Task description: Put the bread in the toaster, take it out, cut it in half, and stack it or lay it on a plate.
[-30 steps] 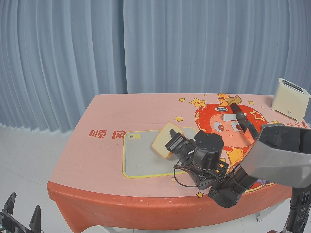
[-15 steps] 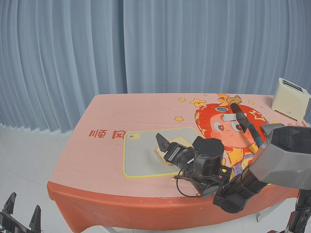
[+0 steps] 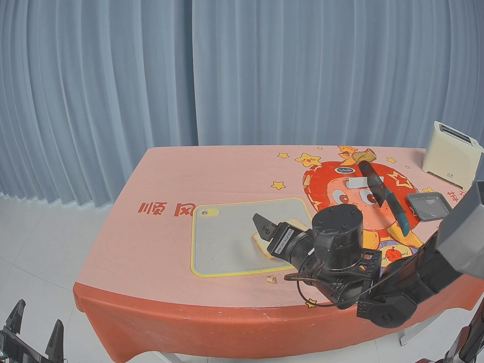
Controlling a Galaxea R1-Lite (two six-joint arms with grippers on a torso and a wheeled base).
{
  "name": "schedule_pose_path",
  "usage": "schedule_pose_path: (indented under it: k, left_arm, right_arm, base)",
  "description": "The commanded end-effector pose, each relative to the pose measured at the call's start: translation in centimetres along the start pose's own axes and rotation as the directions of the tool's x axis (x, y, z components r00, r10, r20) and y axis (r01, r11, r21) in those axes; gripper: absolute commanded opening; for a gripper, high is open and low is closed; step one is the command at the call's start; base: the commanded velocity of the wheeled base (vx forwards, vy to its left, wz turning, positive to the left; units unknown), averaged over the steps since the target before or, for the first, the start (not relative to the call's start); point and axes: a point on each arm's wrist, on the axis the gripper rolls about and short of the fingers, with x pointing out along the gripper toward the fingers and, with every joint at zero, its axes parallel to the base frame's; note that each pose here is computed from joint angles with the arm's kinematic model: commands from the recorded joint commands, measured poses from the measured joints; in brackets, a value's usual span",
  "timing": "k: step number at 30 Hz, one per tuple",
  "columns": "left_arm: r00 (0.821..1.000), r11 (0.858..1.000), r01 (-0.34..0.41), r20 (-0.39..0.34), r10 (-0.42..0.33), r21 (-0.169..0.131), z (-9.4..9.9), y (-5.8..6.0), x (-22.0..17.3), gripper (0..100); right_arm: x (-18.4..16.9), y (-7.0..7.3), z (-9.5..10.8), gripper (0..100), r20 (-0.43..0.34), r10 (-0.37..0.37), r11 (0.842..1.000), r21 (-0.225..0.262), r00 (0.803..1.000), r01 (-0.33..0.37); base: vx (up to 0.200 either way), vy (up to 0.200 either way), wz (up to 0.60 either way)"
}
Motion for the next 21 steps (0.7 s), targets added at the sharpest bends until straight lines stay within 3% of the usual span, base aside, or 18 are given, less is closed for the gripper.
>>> schedule_pose_path:
  k: [1,9,13,21]
  left_arm:
    - [1.0,1.0,0.0,-0.001,0.0,0.0,-0.5,0.0,0.0,100]
    - [1.0,1.0,0.0,-0.001,0.0,0.0,-0.5,0.0,0.0,100]
    - [1.0,1.0,0.0,-0.001,0.0,0.0,-0.5,0.0,0.0,100]
    - [1.0,1.0,0.0,-0.001,0.0,0.0,-0.5,0.0,0.0,100]
  right_arm:
    - [-1.7,0.3,0.5,100,-0.019,0.006,1.0,0.001,1.0,-0.006]
    - [-1.9,-0.1,-1.5,100,-0.091,-0.029,1.0,0.003,0.995,0.029]
    - [-1.1,-0.5,-1.7,100,-0.094,-0.042,0.999,0.002,0.995,0.042]
    - [0.2,0.5,-1.1,100,-0.066,-0.021,0.999,0.028,0.998,0.023]
  base:
    - [0.0,0.0,0.0]
    - [0.0,0.0,0.0]
    - [0.0,0.0,0.0]
    - [0.0,0.0,0.0]
